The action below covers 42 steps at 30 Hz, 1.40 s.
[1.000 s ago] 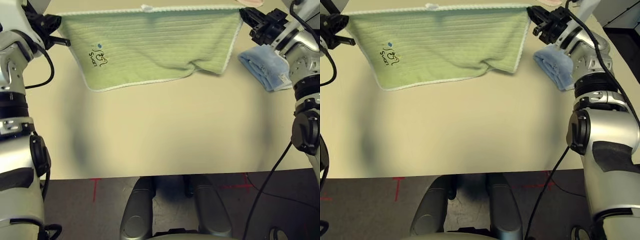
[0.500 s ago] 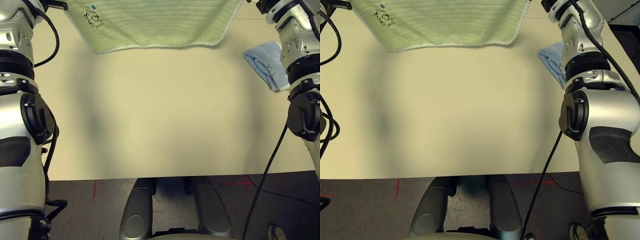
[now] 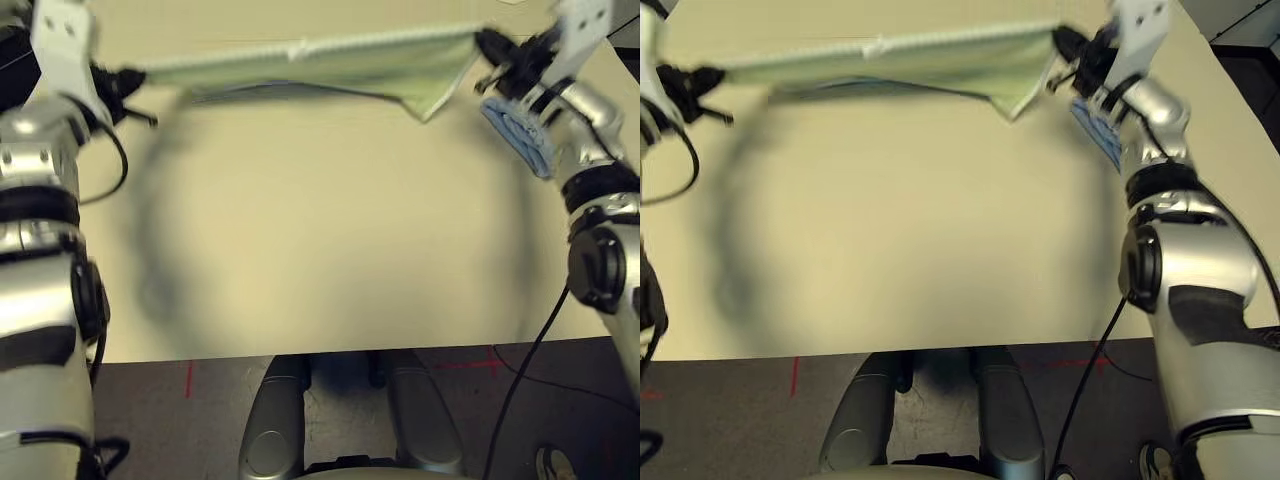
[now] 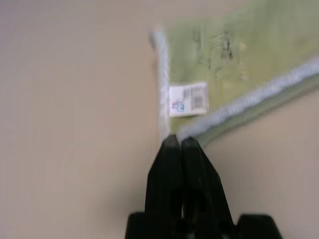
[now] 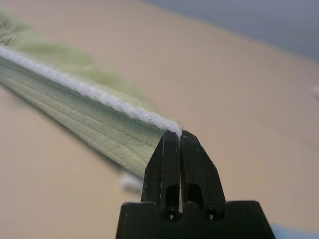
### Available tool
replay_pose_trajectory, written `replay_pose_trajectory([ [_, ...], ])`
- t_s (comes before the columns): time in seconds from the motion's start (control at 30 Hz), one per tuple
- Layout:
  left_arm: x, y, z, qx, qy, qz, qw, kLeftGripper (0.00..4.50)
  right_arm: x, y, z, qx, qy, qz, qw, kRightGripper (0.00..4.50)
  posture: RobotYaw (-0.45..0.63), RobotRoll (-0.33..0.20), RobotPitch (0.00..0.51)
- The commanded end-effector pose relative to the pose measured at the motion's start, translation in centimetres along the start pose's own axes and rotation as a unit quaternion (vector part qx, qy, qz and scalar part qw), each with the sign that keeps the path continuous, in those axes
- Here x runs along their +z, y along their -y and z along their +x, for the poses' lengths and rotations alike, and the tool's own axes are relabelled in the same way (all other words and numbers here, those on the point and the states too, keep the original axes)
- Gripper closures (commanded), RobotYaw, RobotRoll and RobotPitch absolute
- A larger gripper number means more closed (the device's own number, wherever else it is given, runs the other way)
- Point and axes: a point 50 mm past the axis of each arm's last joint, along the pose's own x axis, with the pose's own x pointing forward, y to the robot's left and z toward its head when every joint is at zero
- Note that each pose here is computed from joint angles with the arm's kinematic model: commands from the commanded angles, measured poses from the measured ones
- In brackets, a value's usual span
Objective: Fold the towel and set it aside.
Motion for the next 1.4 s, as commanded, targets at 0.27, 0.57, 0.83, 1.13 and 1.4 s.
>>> replay_pose_trajectory([
  [0.27, -2.6, 2.0, -7.0, -0.1, -0.145, -0.047, 0.983, 4.49, -3.2, -1.5, -4.5, 0.184, -0.128, 0.051, 0.973, 4.5, 0.02, 0.0, 0.334],
  [0.57, -3.4, 2.9, -8.0, -0.135, -0.193, -0.043, 0.971, 4.49, -2.2, -2.0, -5.0, 0.25, -0.157, 0.08, 0.952, 4.5, 0.03, 0.0, 0.325],
  [0.83, -2.9, 2.5, -8.3, -0.145, -0.202, -0.026, 0.968, 4.49, -0.8, -1.7, -6.8, 0.306, -0.197, 0.087, 0.928, 4.5, 0.03, 0.0, 0.317],
  [1.13, -0.7, 1.9, -9.5, -0.226, -0.222, -0.014, 0.948, 4.49, -1.3, -1.6, -8.6, 0.369, -0.266, 0.03, 0.89, 4.5, 0.04, 0.0, 0.309],
  [1.4, 1.8, 1.6, -10.6, -0.319, -0.246, 0.003, 0.915, 4.49, -1.7, -1.8, -8.6, 0.396, -0.29, -0.023, 0.871, 4.5, 0.05, 0.0, 0.306],
])
